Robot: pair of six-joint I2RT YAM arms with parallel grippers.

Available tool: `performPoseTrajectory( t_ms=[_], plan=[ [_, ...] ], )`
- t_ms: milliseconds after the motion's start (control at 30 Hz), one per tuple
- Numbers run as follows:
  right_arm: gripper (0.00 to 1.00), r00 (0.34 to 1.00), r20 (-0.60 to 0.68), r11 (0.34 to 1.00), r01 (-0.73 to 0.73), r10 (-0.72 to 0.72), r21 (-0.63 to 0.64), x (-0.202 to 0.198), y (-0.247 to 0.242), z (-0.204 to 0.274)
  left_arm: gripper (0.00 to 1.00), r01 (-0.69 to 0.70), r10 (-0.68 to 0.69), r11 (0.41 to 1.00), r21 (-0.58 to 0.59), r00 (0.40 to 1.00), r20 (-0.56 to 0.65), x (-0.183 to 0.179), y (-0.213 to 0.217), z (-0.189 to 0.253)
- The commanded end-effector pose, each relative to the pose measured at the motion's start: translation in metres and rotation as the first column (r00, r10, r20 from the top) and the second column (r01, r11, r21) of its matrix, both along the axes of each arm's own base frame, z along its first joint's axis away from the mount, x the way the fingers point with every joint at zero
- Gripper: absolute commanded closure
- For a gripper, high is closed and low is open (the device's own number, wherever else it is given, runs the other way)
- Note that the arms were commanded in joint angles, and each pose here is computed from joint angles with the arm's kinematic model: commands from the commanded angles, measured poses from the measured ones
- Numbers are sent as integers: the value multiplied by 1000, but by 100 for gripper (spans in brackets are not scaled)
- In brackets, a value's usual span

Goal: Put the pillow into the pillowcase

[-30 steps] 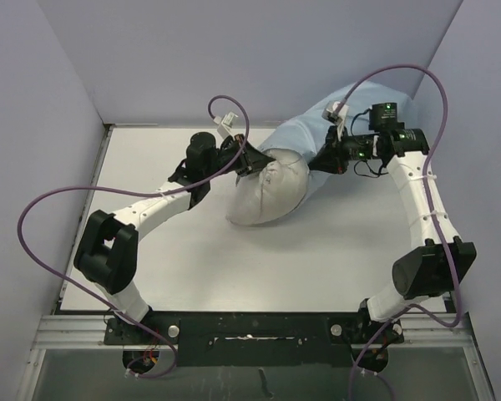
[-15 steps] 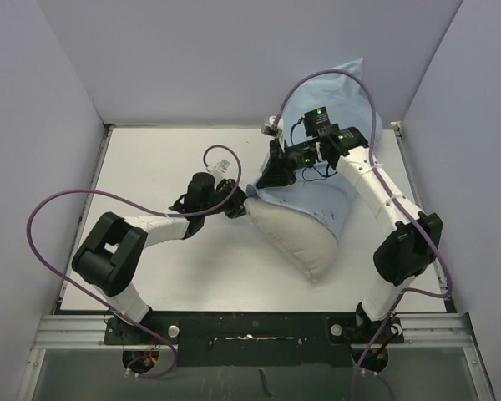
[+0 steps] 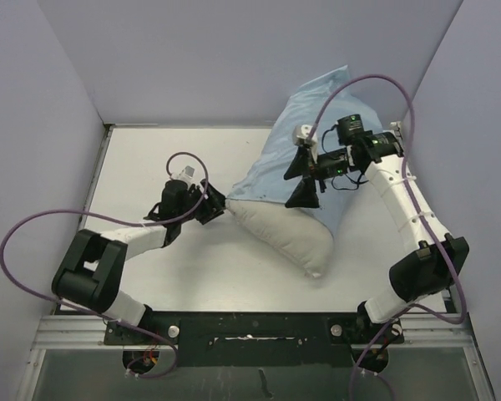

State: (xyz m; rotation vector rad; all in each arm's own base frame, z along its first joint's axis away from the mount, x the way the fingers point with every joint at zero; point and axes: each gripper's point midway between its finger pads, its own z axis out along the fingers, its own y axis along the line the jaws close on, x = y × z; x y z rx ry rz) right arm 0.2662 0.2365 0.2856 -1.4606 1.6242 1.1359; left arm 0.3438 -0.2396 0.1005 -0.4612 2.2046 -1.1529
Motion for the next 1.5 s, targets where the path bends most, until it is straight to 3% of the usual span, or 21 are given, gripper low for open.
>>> performPoseTrajectory(
  t_ms=[0,200,367,467,533,600,667,767,833,967,1100,1200,1467],
  plan=[
    [2,995,19,995,95,-95,-1,11,-33,-9,34,-18,13,999,46,995,100,-16,35,26],
    [3,982,65,966,189,-180,-178,27,-46,-44,28,-73,66,997,28,980,187,-55,70,43],
    [18,971,97,923,239,-220,-301,36,-47,-73,31,99,-62,992,-76,919,390,-93,46,95],
    [23,973,103,917,230,-208,-325,36,-41,-79,29,187,-165,982,1,866,472,-116,15,101],
    [29,972,101,916,232,-210,-328,38,-39,-79,21,194,-207,978,78,834,511,-126,-5,96],
    [38,970,102,913,241,-220,-329,40,-38,-77,15,191,-238,971,142,804,546,-129,-23,90],
    [53,968,103,913,249,-227,-322,42,-37,-72,13,187,-254,967,175,790,558,-126,-40,84],
    [79,969,85,921,246,-231,-301,39,-34,-67,13,191,-259,965,182,811,525,-107,-63,76],
    [90,972,65,931,235,-226,-279,34,-30,-64,15,201,-270,961,188,820,505,-95,-79,71],
    [98,982,17,961,190,-190,-199,21,-20,-47,31,225,-287,957,184,827,483,-74,-105,71],
    [100,994,-49,994,92,-95,-66,0,-3,-20,68,189,-242,970,155,831,501,-53,-105,83],
    [100,997,-71,999,36,-36,5,-10,4,-7,86,140,-190,981,133,834,518,-37,-97,93],
    [100,992,-69,980,-96,109,174,-32,14,36,98,-4,-85,989,147,801,593,-7,-76,119]
  ],
)
